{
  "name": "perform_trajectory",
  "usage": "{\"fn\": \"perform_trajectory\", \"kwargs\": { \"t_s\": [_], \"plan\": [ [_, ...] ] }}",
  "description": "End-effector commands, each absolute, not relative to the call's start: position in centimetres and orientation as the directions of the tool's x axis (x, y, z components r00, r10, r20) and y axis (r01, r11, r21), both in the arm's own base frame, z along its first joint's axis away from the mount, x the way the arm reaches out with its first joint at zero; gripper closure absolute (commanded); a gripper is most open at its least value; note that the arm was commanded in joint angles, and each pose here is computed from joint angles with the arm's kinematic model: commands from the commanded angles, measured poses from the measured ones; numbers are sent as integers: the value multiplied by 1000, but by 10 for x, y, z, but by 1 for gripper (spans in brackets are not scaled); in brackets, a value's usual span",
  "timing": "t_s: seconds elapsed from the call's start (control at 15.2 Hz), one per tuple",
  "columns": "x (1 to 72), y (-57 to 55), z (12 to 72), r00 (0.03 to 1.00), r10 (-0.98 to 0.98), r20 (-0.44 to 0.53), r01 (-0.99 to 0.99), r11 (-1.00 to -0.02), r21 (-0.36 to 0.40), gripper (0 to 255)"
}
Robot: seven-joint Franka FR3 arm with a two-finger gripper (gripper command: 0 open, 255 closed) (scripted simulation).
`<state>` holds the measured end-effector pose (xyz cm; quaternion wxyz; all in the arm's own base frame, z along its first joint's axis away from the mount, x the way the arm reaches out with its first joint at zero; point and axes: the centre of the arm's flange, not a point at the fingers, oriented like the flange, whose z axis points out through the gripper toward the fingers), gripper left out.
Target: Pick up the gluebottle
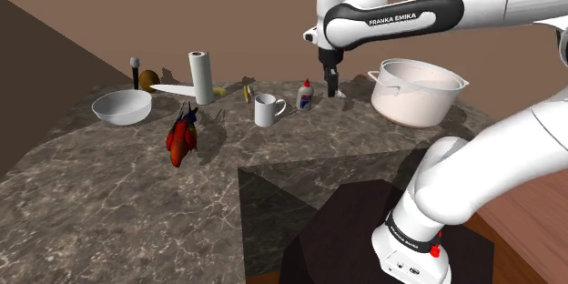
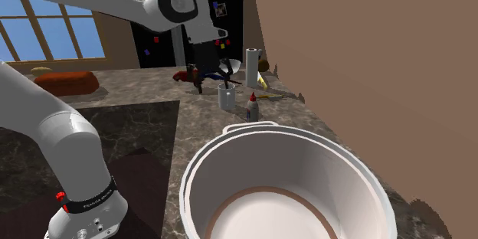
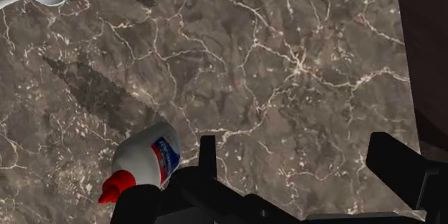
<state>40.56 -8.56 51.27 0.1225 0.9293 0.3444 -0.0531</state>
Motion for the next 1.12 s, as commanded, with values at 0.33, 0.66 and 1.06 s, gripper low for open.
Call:
{"fn": "perform_trajectory", "kwargs": {
  "t_s": [0.33,0.66,1.06],
  "plan": [
    [474,-104,480,556,793,-250,828,-501,253,0],
    [524,-108,459,397,866,-304,906,-316,282,0],
    [524,-108,427,397,866,-304,906,-316,282,0]
  ]
}}
